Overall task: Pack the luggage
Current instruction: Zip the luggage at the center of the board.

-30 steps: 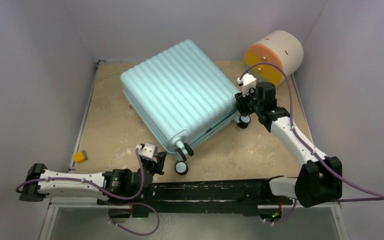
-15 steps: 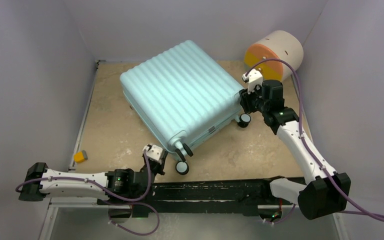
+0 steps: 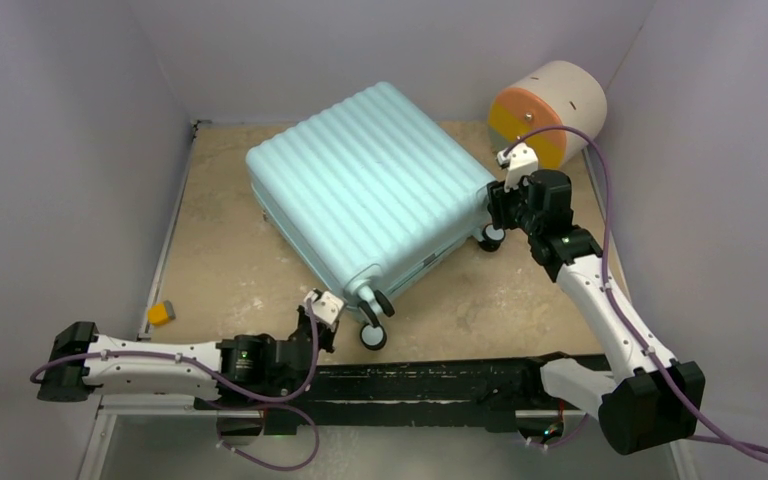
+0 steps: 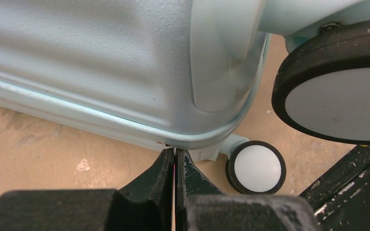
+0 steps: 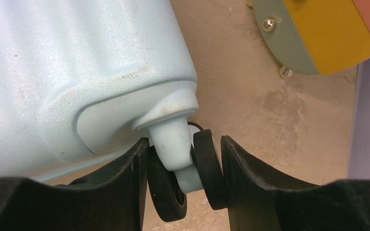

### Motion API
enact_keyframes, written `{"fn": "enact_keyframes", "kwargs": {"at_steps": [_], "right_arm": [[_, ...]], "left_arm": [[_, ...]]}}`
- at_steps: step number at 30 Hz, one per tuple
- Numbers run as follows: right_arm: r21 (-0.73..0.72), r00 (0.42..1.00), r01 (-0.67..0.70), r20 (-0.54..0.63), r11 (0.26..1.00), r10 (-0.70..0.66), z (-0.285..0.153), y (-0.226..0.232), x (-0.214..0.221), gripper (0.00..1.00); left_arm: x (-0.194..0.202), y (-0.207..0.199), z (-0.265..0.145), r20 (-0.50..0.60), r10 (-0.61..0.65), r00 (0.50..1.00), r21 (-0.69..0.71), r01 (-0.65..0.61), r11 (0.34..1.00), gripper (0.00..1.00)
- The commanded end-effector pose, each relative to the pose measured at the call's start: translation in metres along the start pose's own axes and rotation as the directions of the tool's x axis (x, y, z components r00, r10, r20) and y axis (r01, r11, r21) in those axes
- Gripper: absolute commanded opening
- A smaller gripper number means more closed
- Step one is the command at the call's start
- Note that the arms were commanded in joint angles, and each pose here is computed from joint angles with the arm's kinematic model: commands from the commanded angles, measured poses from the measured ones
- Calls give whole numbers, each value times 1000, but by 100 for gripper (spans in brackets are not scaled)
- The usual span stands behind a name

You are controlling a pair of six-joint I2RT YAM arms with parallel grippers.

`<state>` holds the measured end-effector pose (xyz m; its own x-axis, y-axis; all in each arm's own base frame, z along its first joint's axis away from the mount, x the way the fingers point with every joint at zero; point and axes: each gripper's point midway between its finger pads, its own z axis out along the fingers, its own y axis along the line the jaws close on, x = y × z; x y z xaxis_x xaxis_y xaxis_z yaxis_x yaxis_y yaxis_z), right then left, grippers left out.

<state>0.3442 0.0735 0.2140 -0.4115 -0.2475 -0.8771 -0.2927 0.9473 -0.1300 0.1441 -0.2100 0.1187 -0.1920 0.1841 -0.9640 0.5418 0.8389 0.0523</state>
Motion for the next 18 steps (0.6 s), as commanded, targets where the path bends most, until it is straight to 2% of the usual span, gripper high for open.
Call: {"fn": "enact_keyframes", "kwargs": {"at_steps": [1,11,18], "right_arm": [[94,978,-155,156,983,139,-9,-17,-39,0],[110,969,-215,147,970,198,-7,-18,-29,0],[83,964,-238,139,968,225,-7,-11,-22,0]], "left_arm": [[-2,-79,-23,-110,-64,992,382,101,919,0],[-3,-108,-52,-228,-31,973,519,148,842,0],[-2,-127,-53,-249,-9,968,564,153,812,0]]}}
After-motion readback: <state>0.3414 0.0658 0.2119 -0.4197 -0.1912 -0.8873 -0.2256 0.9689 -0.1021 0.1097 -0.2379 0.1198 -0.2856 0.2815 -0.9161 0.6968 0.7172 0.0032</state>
